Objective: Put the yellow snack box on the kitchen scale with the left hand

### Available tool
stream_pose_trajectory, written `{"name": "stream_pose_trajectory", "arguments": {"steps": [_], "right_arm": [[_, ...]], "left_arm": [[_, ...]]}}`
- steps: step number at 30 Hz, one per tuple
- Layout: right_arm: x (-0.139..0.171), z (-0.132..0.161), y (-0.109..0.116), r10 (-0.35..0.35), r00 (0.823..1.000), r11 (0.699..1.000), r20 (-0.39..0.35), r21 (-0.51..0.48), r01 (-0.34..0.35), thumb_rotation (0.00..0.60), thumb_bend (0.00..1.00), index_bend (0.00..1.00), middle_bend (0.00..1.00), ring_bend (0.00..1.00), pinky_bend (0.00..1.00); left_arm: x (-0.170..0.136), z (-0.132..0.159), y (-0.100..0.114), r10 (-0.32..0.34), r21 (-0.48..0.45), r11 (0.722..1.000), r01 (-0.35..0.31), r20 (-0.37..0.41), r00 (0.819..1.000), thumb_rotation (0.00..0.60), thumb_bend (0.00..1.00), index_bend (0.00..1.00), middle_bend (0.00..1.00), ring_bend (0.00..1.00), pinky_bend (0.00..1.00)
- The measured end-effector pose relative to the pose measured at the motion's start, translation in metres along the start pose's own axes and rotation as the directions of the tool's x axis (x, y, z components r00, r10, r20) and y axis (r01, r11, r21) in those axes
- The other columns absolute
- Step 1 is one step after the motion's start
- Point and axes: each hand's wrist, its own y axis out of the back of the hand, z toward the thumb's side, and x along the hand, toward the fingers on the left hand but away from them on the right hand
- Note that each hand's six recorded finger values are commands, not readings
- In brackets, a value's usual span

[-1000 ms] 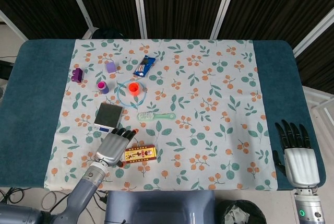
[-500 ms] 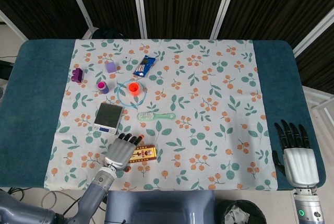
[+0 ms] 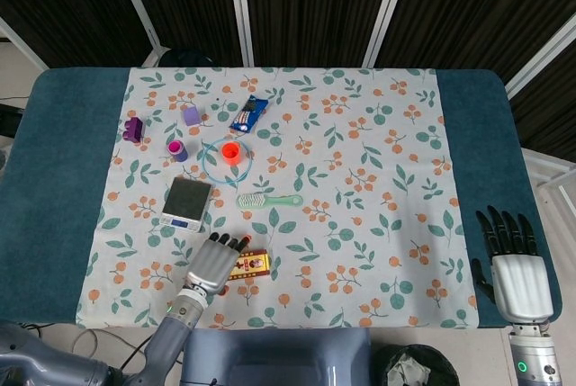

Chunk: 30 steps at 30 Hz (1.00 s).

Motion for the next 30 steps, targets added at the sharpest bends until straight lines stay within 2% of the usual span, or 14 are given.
{"name": "stream_pose_trajectory", "arguments": {"steps": [6,9,18,23,30], "right_arm": [[0.000,-0.001,0.000,0.001,1.000,1.000,0.003,-0.001,-0.001,0.600,0.51,0.03,0.07,0.06,0.01],[0.000,-0.001,0.000,0.001,1.000,1.000,0.003,-0.001,-0.001,0.600,0.51,0.03,0.07,0.06,0.01],[0.000,-0.001,0.000,0.001,1.000,1.000,0.003,-0.002,-0.001,0.600,0.51,0.03,0.07,0.06,0.01],[0.000,-0.001,-0.001,0.004,1.000,1.000,0.002,0.000,-0.004,0.600,0.51,0.03,0.07,0.06,0.01],[0.000,0.004,-0.005,0.018,1.000,1.000,-0.007,0.007,-0.018,0.600,0.51,0.03,0.07,0.06,0.01]], "left_arm": [[0.003,0.000,-0.003,0.011,0.025,1.000,-0.011,-0.003,1.000,0.600,0.38,0.22,0.51,0.40,0.44],[0.004,0.001,0.000,0.031,0.019,0.999,-0.031,0.000,1.000,0.600,0.41,0.24,0.53,0.41,0.46],[0.006,-0.012,0.026,0.124,0.036,0.992,-0.125,0.033,0.992,0.600,0.43,0.27,0.54,0.42,0.46],[0.006,-0.035,0.045,0.179,0.090,0.979,-0.185,0.069,0.981,0.600,0.43,0.27,0.54,0.42,0.45],[0.008,-0.088,0.060,0.179,0.242,0.950,-0.199,0.104,0.978,0.600,0.43,0.27,0.54,0.42,0.45]]}}
